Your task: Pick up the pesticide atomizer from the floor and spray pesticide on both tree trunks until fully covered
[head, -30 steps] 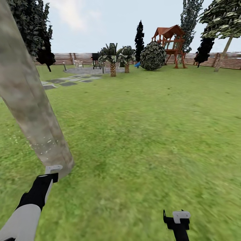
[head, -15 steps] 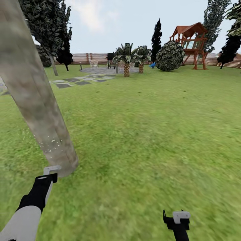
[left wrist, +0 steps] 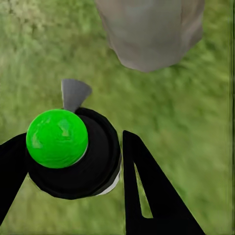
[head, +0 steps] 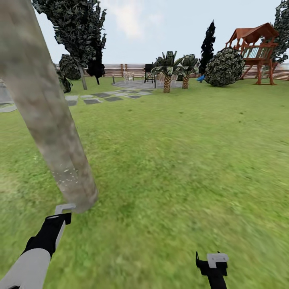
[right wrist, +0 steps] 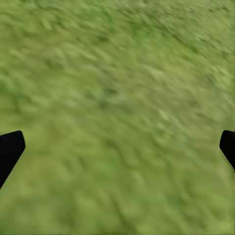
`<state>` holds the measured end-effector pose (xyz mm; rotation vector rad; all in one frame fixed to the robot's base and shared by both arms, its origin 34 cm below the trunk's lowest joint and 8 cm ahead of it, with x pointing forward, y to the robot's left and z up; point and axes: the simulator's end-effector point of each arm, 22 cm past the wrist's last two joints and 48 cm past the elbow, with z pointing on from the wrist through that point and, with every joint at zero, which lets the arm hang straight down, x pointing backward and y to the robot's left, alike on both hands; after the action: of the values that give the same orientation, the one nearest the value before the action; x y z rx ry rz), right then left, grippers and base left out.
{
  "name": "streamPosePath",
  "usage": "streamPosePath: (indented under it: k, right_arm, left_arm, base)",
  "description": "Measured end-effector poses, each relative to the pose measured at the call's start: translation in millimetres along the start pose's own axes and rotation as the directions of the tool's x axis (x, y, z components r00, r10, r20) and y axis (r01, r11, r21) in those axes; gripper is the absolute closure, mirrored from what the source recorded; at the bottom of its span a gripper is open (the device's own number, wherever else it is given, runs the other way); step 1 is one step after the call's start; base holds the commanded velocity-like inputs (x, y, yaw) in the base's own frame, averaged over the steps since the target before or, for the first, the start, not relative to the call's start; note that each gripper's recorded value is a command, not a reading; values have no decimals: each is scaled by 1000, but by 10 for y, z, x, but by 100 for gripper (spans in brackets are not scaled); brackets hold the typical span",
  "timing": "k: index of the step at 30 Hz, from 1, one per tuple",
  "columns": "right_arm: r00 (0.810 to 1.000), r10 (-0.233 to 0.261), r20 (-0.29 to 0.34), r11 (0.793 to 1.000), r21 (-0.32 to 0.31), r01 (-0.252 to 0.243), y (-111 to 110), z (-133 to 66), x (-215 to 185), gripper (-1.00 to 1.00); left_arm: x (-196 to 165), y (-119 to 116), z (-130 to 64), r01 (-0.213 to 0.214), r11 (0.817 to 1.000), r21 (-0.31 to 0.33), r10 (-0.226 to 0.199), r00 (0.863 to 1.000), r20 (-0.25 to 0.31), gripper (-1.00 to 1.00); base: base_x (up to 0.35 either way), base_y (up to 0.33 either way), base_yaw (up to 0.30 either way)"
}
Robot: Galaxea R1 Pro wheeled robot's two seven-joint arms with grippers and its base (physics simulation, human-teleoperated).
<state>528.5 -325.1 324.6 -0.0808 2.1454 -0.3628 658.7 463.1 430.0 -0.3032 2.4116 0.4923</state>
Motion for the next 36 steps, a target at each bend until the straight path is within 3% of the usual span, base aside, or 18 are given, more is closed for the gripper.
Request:
streamPosePath:
  k: [8, 17, 27, 31, 36]
  right_arm:
    - [1000, 0, -1, 1000, 0, 0, 1, 1, 3, -100]
    - [1000, 0, -1, 1000, -1, 0, 6, 0, 2, -100]
    - [1000, 0, 0, 1000, 0, 0, 2, 0, 1, -100]
    - [1000, 0, 0, 1000, 0, 0, 2, -1, 1, -100]
    - [1000, 0, 0, 1000, 0, 0, 0, -1, 2, -100]
  left_arm:
    - [1, -9, -3, 2, 1000, -5, -2, 1000, 1, 100]
    - [11, -12, -4, 1, 1000, -5, -1, 1000, -3, 100]
    - [23, -17, -4, 10, 1000, -4, -10, 1000, -3, 100]
    - [285, -111, 36, -7, 1000, 13, 7, 998, -57, 100]
    - [359, -185, 38, -11, 1000, 26, 13, 997, -71, 100]
  base:
    - [94, -253, 39]
    - [34, -272, 265]
    - [237, -196, 277]
    - [271, -170, 254]
    - [240, -189, 28]
